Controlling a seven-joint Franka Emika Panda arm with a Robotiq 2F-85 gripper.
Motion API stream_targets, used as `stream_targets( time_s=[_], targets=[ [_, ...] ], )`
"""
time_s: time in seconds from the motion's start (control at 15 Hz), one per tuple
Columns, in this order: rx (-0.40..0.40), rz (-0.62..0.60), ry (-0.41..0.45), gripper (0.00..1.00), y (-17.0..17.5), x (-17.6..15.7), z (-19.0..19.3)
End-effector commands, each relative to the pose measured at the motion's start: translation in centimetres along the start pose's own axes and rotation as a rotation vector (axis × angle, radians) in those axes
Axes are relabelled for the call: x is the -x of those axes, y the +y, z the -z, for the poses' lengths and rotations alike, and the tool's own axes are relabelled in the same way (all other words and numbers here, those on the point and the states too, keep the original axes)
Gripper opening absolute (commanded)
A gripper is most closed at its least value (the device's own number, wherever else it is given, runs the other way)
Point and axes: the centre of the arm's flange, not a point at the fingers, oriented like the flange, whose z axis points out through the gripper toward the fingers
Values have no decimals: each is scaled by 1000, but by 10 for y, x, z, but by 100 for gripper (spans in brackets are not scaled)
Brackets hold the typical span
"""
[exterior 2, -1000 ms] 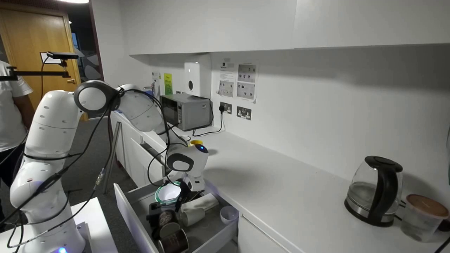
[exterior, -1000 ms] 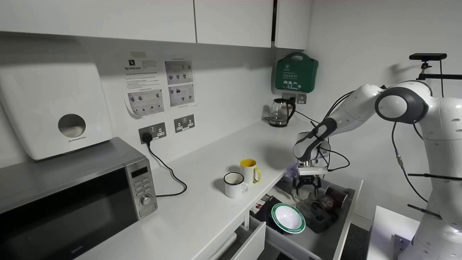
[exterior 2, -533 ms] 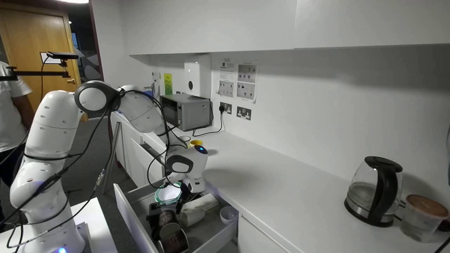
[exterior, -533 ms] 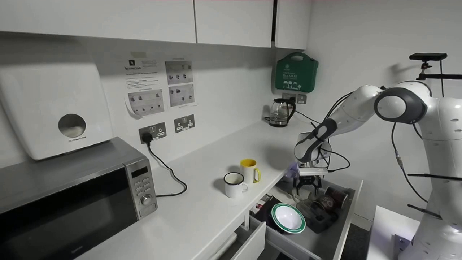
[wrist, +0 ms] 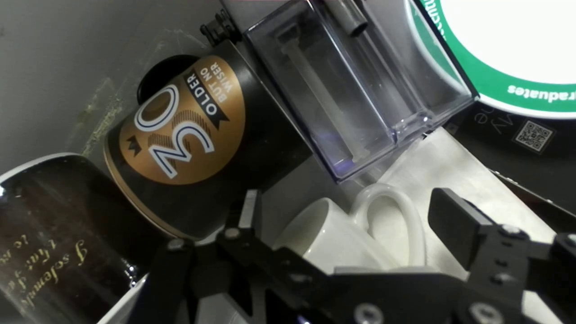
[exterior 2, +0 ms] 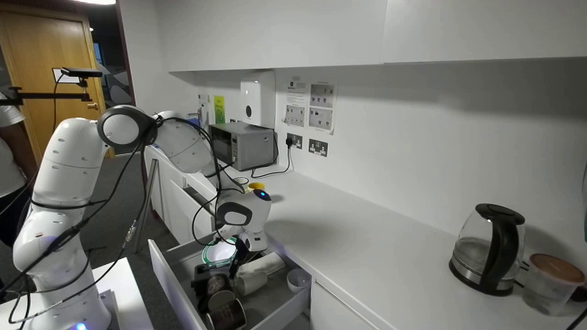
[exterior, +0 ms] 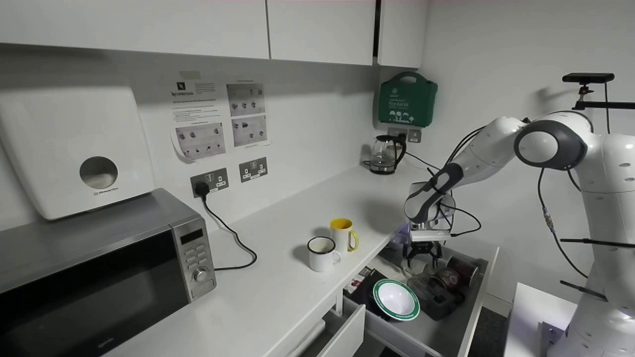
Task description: Open the drawer on the right, take three mugs out of the drawer and place them on the countertop
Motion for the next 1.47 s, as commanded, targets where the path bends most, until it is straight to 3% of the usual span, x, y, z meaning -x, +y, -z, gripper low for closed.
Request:
stream_targets(
  time_s=[0.0,0.87,1.4],
  targets=[
    [0,0,0,100,0,0,0],
    [-31,-9,71,100,6,-34,-30],
    [-39,-15,84,100,7,-45,-24]
  ],
)
